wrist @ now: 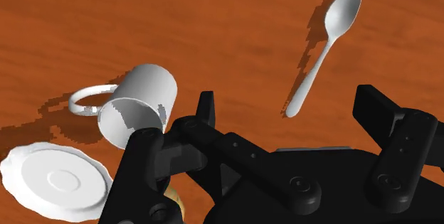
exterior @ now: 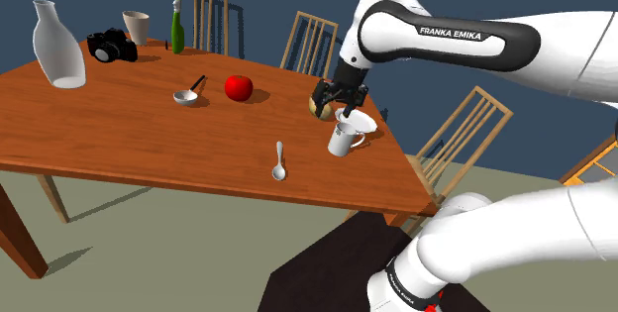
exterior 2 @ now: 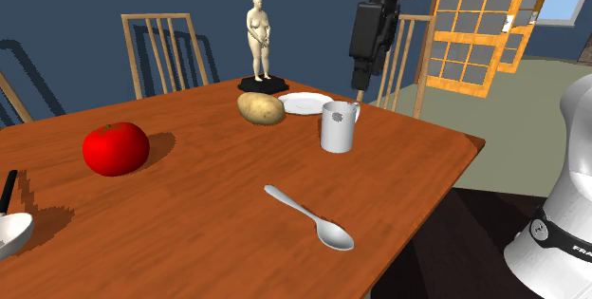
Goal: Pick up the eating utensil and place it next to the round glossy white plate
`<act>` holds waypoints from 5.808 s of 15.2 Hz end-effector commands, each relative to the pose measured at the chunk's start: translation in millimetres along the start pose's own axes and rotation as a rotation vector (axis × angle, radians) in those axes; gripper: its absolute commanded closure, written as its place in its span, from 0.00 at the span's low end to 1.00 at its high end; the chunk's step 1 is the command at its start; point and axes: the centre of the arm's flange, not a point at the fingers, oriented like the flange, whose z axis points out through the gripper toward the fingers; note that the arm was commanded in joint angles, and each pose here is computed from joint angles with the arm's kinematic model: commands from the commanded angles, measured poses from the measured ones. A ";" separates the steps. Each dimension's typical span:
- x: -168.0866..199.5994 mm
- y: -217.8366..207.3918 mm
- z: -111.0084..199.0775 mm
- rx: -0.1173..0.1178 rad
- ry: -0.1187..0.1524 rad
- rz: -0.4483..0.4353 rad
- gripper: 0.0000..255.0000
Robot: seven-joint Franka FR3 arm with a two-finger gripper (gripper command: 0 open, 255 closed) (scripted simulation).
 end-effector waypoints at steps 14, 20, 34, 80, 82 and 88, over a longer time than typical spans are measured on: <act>87.1 -54.0 171.2 0.146 -0.179 0.316 0.00; 82.3 -59.4 202.1 0.146 -0.179 0.316 0.00; 81.0 -60.2 209.7 0.146 -0.179 0.316 1.00; 164.7 245.4 120.9 0.146 -0.179 0.316 1.00; 164.0 245.5 131.5 0.146 -0.179 0.316 1.00; 162.0 246.1 163.1 0.146 -0.179 0.316 1.00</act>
